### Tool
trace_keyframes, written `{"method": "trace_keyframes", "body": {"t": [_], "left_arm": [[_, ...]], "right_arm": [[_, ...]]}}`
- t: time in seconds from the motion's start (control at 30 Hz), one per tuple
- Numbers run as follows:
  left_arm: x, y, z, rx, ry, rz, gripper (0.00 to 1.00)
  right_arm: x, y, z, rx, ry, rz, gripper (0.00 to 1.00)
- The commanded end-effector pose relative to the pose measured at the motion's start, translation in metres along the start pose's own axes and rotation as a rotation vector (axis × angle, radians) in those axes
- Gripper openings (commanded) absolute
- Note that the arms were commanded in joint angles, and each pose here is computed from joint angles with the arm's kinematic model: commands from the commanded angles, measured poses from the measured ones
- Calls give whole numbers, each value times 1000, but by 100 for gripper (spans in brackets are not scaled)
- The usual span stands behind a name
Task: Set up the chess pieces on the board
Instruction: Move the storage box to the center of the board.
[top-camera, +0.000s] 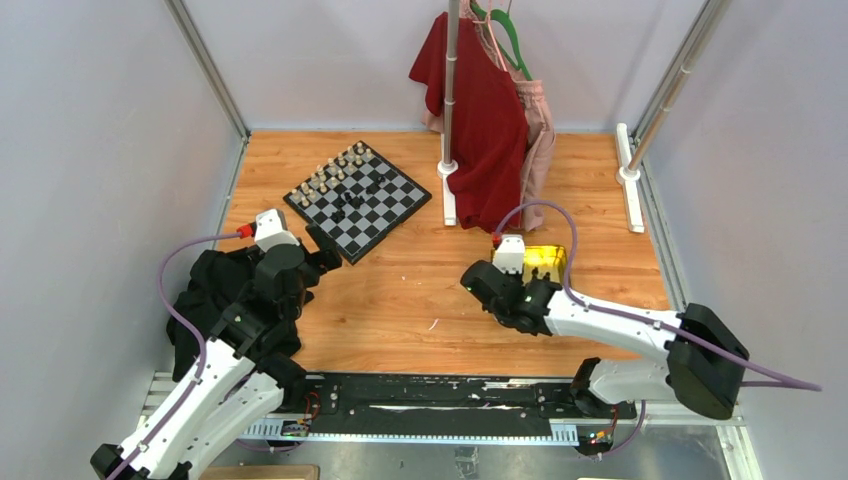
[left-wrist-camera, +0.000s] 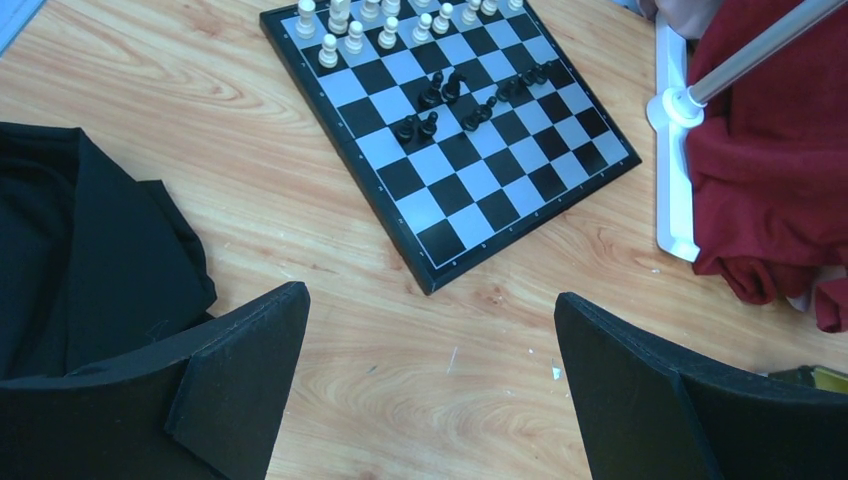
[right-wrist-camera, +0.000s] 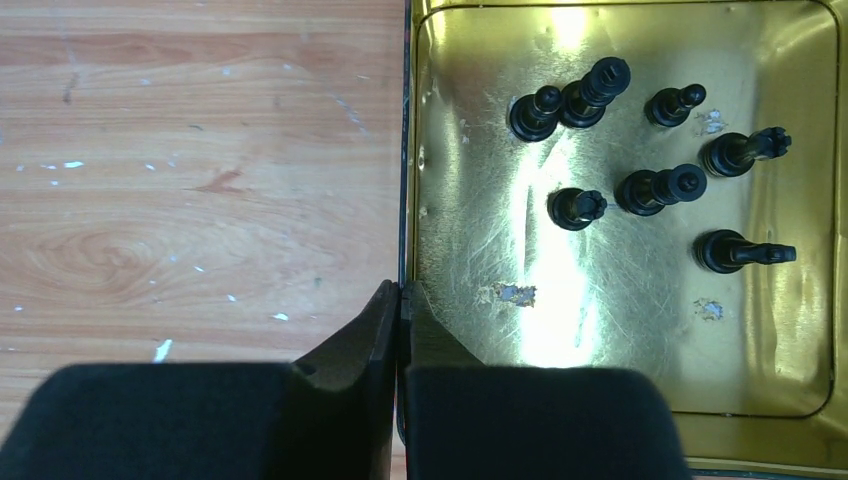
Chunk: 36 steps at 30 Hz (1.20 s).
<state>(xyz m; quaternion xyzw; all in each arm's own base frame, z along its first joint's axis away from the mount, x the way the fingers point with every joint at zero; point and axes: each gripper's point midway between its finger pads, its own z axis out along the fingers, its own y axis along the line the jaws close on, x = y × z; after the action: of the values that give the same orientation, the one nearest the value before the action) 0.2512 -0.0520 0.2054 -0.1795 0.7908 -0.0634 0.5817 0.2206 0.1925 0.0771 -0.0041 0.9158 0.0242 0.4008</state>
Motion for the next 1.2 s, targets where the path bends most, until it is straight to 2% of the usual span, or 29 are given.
{"method": "trace_keyframes", "body": {"t": [0.0,0.33,0.6,0.8,1.17], "left_arm": [[0,-3,-3,22,2,-9,100],[4,-5,-3,40,11,-13,100],[10,-9,2,45,24,-18,100],[13,-13,6,51,30,-34,100],[14,-14,11,39,22,-47,100]], "right_arm": [[0,-43,-7,137,-41,55,0],[-3,-97,3,245,-32,184,0],[-24,-123,30,251,-24,248,0],[-54,-126,60,214,21,191,0],[-80,-146,102,182,99,133,0]]}}
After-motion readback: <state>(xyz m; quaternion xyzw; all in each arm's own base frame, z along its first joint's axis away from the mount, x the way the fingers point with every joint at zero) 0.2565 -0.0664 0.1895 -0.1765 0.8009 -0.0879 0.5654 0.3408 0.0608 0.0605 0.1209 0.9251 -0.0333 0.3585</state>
